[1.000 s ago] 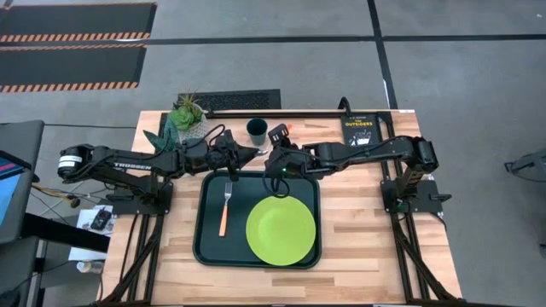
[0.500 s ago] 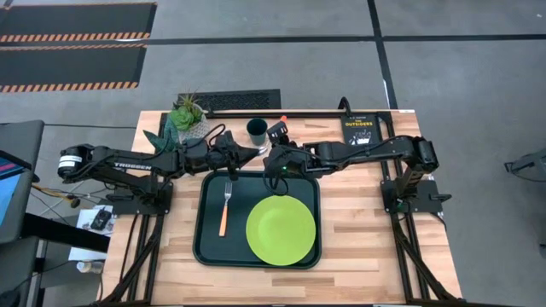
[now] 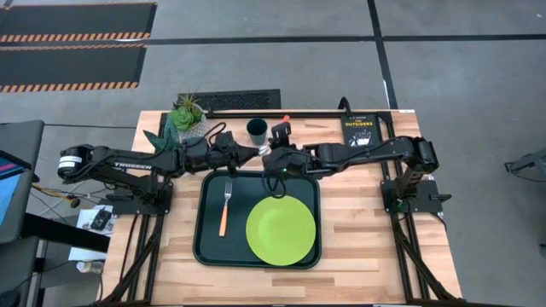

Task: Pick and place plate/cup/fork/spoon on tray
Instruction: Put the orange spoon on the black tray to the left of the green plate

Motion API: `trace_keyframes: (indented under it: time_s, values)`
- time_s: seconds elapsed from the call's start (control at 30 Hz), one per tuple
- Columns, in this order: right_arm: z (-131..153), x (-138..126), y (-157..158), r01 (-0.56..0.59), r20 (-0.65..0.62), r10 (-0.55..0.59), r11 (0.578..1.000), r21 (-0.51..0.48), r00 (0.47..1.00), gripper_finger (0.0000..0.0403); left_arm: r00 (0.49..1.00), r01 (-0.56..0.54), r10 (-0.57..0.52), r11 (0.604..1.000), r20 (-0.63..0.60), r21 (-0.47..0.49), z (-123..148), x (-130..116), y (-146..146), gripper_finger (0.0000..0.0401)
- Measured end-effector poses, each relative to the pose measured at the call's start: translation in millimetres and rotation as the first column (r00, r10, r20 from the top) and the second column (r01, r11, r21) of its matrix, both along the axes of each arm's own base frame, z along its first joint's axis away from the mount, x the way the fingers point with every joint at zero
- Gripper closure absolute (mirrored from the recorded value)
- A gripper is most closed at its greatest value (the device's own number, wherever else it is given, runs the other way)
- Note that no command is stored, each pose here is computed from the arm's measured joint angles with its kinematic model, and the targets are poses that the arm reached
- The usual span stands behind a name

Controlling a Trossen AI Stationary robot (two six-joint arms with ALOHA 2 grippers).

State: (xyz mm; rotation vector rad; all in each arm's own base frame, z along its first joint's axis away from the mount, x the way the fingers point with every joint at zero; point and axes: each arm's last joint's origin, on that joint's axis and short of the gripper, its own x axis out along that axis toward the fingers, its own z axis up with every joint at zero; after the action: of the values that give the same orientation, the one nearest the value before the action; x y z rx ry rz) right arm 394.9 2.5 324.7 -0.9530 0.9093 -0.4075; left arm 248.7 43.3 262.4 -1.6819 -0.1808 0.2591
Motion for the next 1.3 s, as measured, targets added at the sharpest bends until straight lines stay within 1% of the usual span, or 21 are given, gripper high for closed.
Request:
trace_keyframes:
  time_s: [0.1, 0.23, 0.37, 0.47, 0.53, 0.63, 0.73, 0.87, 1.03, 1.1, 1.2, 1.3]
  values:
    - [-2.8, -2.6, 4.0, 0.057, 0.049, -0.061, 0.995, 0.082, 0.997, 0.0269, 1.0, -0.012, 0.012, 0.999, -0.025, 0.03, -1.5, -0.9, 4.1, 0.0386]
    - [-9.4, -9.5, 11.5, 0.137, 0.066, -0.152, 0.972, 0.193, 0.986, 0.0234, 0.998, -0.024, 0.026, 0.999, -0.05, 0.029, -3.9, -2.3, 10.1, 0.0386]
    - [-14.8, -15.6, 18.0, 0.194, 0.058, -0.216, 0.947, 0.257, 0.975, 0.0211, 0.998, -0.022, 0.025, 0.999, -0.054, 0.044, -3.6, -3.2, 13.4, 0.0386]
    - [-18.5, -20.1, 20.9, 0.241, 0.045, -0.264, 0.926, 0.292, 0.963, 0.0203, 0.998, -0.001, 0.005, 0.998, -0.061, 0.07, -2.9, -4.3, 17.2, 0.0387]
    - [-21.8, -26.4, 24.0, 0.287, 0.014, -0.306, 0.907, 0.309, 0.952, 0.0202, 0.997, 0.023, -0.016, 0.996, -0.074, 0.086, -3.8, -5.0, 20.0, 0.0387]
    - [-25.4, -40.3, 31.1, 0.371, -0.048, -0.377, 0.866, 0.336, 0.925, 0.0204, 0.993, 0.084, -0.072, 0.988, -0.09, 0.132, -4.0, -6.3, 24.4, 0.0387]
    - [-28.0, -54.7, 41.8, 0.437, -0.125, -0.422, 0.827, 0.352, 0.898, 0.0208, 0.983, 0.151, -0.13, 0.975, -0.132, 0.164, -7.3, -7.7, 27.4, 0.0386]
    - [-29.5, -71.9, 60.6, 0.498, -0.179, -0.465, 0.805, 0.322, 0.867, 0.0211, 0.962, 0.232, -0.19, 0.948, -0.198, 0.219, -12.1, -9.3, 28.9, 0.0394]
    - [-38.0, -84.8, 85.1, 0.525, -0.157, -0.503, 0.781, 0.339, 0.85, 0.0216, 0.925, 0.319, -0.244, 0.914, -0.29, 0.251, -20.2, -11.1, 27.0, 0.04]
    - [-44.1, -90.0, 93.6, 0.533, -0.152, -0.514, 0.774, 0.341, 0.844, 0.0218, 0.905, 0.374, -0.289, 0.891, -0.312, 0.259, -22.4, -11.6, 25.2, 0.04]
    - [-56.0, -98.5, 104.9, 0.549, -0.144, -0.534, 0.763, 0.343, 0.833, 0.0221, 0.853, 0.477, -0.382, 0.847, -0.357, 0.234, -28.3, -13.8, 21.8, 0.0401]
    - [-69.6, -109.7, 114.3, 0.579, -0.157, -0.562, 0.743, 0.335, 0.812, 0.0225, 0.787, 0.579, -0.474, 0.788, -0.395, 0.209, -34.1, -16.8, 18.2, 0.0401]
